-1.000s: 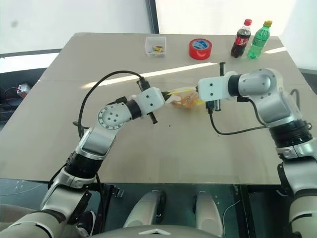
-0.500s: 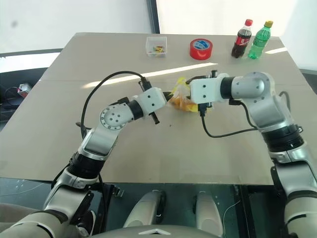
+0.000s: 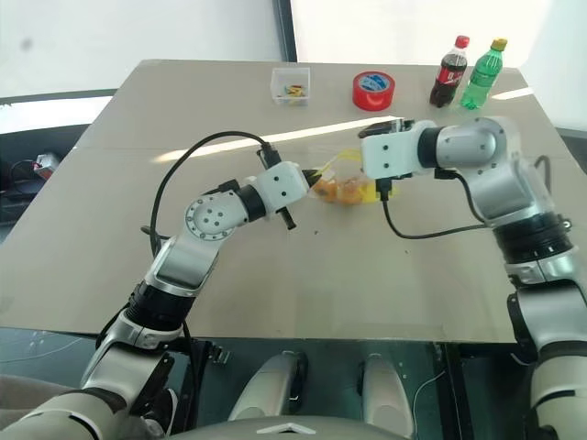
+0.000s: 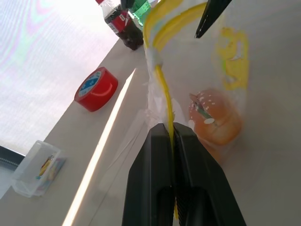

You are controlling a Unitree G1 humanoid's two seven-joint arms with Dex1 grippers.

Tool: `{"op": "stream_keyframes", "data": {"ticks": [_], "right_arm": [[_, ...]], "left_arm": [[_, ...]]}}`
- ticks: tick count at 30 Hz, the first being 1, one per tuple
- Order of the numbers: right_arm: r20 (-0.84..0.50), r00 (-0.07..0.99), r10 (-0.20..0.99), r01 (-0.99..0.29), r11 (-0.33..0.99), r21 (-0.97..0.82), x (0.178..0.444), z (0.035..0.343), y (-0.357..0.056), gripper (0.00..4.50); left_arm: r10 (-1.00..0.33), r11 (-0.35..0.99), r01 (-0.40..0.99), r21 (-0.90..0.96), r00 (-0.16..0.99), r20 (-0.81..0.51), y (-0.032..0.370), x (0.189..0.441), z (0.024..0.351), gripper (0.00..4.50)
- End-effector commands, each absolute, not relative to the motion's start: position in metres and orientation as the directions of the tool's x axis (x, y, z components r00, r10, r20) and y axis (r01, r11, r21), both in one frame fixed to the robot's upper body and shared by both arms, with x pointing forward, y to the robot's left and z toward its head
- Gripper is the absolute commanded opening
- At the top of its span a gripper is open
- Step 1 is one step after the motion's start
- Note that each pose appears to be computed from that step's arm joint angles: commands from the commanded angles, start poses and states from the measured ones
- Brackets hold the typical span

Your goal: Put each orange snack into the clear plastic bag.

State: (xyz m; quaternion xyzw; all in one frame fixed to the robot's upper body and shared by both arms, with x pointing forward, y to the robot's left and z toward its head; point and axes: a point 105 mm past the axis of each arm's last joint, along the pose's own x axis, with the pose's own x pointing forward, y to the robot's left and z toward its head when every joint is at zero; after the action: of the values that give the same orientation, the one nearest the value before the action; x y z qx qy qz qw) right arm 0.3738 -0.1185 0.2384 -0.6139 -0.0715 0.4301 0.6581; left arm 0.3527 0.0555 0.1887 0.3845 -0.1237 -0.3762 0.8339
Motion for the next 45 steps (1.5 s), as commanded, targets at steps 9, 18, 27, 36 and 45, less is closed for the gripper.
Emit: {"op": "stream_keyframes", "data": {"ticks": [9,18,27,36,45], "right_arm": [[-0.379,0.515,0.769,-0.42,-0.159,-0.894,0.351,0.257,-0.082,2.91],[-0.39,0.472,0.79,-0.398,-0.204,-0.894,0.346,0.254,-0.07,2.38],[-0.387,0.474,0.791,-0.387,-0.208,-0.898,0.348,0.254,-0.068,0.17],[-0.377,0.476,0.795,-0.379,-0.202,-0.903,0.348,0.256,-0.066,0.17],[-0.368,0.478,0.797,-0.369,-0.198,-0.908,0.348,0.259,-0.065,2.91]], "left_arm": [[-0.737,0.433,0.498,0.751,0.676,-0.023,0.051,0.347,0.204,0.0],[-0.741,0.396,0.482,0.781,0.67,-0.038,0.05,0.345,0.208,0.0],[-0.744,0.389,0.487,0.782,0.667,-0.046,0.05,0.345,0.207,0.0],[-0.746,0.387,0.487,0.783,0.665,-0.045,0.049,0.344,0.207,0.0],[-0.742,0.392,0.488,0.78,0.669,-0.046,0.05,0.344,0.205,0.0]]}}
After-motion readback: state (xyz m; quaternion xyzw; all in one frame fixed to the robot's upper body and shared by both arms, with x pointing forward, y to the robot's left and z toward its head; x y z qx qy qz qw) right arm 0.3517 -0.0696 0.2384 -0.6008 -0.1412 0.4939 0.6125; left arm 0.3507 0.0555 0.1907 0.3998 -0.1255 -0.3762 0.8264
